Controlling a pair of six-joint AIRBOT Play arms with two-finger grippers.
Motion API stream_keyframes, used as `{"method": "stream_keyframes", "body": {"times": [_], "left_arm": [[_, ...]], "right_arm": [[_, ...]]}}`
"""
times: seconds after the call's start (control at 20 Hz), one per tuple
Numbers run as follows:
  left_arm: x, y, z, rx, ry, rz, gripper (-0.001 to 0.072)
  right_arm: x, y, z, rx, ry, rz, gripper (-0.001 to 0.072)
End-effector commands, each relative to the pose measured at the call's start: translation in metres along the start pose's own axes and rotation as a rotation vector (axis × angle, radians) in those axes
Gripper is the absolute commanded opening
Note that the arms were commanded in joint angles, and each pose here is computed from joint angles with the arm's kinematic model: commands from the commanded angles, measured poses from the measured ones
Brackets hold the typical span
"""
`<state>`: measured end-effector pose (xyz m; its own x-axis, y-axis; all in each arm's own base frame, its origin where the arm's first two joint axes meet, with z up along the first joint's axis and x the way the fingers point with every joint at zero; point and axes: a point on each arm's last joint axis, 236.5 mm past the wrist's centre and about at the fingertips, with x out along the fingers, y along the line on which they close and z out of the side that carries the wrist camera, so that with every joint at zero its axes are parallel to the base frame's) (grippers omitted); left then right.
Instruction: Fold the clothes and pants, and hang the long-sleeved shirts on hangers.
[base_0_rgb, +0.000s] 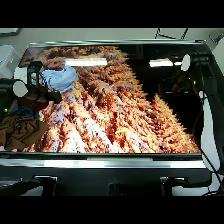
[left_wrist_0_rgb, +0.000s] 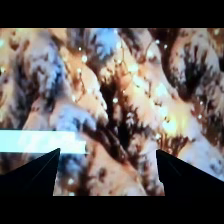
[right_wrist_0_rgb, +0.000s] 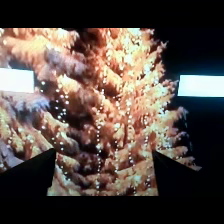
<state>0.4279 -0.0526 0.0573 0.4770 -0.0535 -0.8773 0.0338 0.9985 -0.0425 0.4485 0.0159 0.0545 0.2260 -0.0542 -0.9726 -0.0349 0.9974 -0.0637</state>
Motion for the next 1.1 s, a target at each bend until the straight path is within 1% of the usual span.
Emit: {"method": "stream_keyframes", "body": {"times": [0.0,0.05,0.1,0.15,0.25,0.3,0.35,0.4,0.5,0.65,0.7,0.8,0.85,0.9,0.95,1.0,1.05], "left_arm": [[0.021,-0.011,0.056,-0.183,-0.216,-0.06,0.0708],[0.031,-0.012,0.084,-0.225,-0.33,-0.086,0.0708],[0.039,-0.006,0.11,-0.302,-0.429,-0.111,0.0708],[0.055,0.014,0.126,-0.488,-0.454,-0.13,0.0708],[0.105,0.067,0.12,-0.911,-0.342,-0.121,0.071],[0.126,0.081,0.112,-1.056,-0.266,-0.134,0.071],[0.145,0.088,0.106,-1.178,-0.205,-0.175,0.0711],[0.159,0.089,0.106,-1.26,-0.18,-0.22,0.0711],[0.179,0.09,0.113,-1.321,-0.209,-0.277,0.0711],[0.207,0.085,0.115,-1.38,-0.246,-0.304,0.0711],[0.212,0.086,0.119,-1.38,-0.282,-0.307,0.071],[0.209,0.087,0.137,-1.32,-0.397,-0.317,0.0705],[0.206,0.084,0.143,-1.294,-0.422,-0.321,0.0556],[0.202,0.075,0.144,-1.282,-0.409,-0.331,0.0086],[0.192,0.063,0.148,-1.248,-0.4,-0.345,0.0028],[0.171,0.046,0.16,-1.146,-0.421,-0.36,0.0028],[0.139,0.029,0.176,-0.993,-0.471,-0.371,0.0027]], "right_arm": [[-0.001,0.001,0.028,0.001,-0.118,0.006,0.067],[-0.002,0.001,0.037,0.001,-0.155,0.006,0.067],[-0.003,0.001,0.044,0.001,-0.185,0.003,0.067],[-0.003,0.001,0.048,0.002,-0.203,0.004,0.067],[-0.002,0.001,0.054,0.001,-0.222,0.005,0.0668],[0.0,0.002,0.053,0.0,-0.217,0.005,0.0668],[0.002,0.002,0.053,0.0,-0.211,0.006,0.0668],[0.003,0.002,0.052,0.0,-0.207,0.007,0.0667],[0.007,0.005,0.051,0.002,-0.196,0.018,0.0666],[0.012,0.009,0.05,0.005,-0.185,0.034,0.0667],[0.013,0.01,0.049,0.006,-0.181,0.039,0.0668],[0.013,0.012,0.044,0.007,-0.161,0.045,0.0669],[0.013,0.011,0.041,0.007,-0.148,0.044,0.0669],[0.012,0.012,0.042,0.006,-0.151,0.047,0.0669],[0.006,0.01,0.045,-0.024,-0.177,0.039,0.0669],[-0.004,0.004,0.052,-0.065,-0.218,0.011,0.067],[-0.02,-0.006,0.061,-0.062,-0.282,-0.03,0.067]]}}
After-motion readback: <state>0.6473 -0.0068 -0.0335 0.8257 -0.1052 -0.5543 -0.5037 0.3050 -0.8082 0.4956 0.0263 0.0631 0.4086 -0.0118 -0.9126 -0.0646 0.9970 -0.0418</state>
